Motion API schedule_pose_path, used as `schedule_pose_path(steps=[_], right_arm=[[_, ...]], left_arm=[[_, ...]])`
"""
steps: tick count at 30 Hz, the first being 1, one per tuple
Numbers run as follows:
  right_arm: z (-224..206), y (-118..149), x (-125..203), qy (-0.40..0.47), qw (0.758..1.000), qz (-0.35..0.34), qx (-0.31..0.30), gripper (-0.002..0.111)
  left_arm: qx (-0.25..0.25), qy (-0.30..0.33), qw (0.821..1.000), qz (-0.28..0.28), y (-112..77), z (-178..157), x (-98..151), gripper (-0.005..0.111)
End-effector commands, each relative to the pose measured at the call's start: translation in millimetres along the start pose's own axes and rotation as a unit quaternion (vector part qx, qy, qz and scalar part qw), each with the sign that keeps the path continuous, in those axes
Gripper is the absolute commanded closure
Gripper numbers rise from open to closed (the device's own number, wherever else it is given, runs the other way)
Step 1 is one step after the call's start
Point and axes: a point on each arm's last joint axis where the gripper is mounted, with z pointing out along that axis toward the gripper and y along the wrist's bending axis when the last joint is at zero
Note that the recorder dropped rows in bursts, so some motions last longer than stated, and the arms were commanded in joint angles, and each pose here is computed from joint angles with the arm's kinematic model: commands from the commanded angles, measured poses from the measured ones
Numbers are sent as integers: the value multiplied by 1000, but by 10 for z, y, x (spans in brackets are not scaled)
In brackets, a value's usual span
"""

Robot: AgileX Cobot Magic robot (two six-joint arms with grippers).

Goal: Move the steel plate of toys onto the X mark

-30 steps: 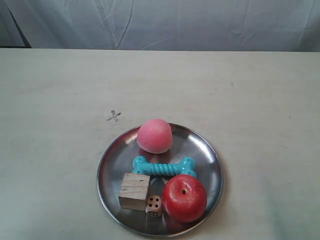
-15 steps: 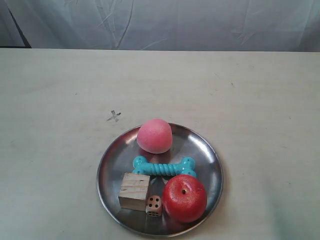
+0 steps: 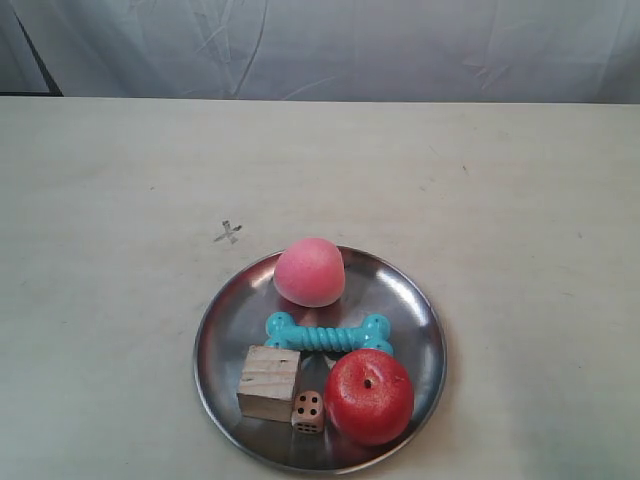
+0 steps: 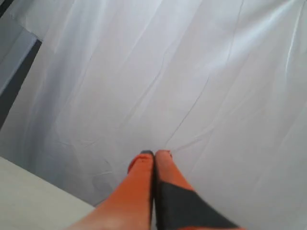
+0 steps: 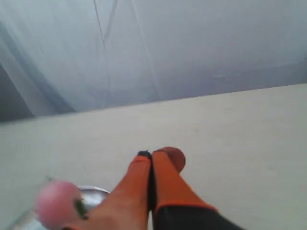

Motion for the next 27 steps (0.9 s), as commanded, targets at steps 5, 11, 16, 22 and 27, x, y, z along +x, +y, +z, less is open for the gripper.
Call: schedule_pose_path(steps=[5,11,16,22,27], right_arm=[[-12,23,-113,-64,976,205,-27,108],[-12,20,-117,-67,976,205,-26,108],[-27,31,-172,-79,976,203,-28,109],[171,153,-565,-15,995,100,0,109],[790,216,-979,123,991,-31,40,109]], left_arm=[[-20,-10,995,-97,44,-7,-9,107],[-22,-8,995,-100,46,-7,-5,107],[-23,5,994,-104,29,-3,-6,107],[-31,31,998,-55,-202,255,-273,107],[-50,160,983,70,-433,801,-392,107]])
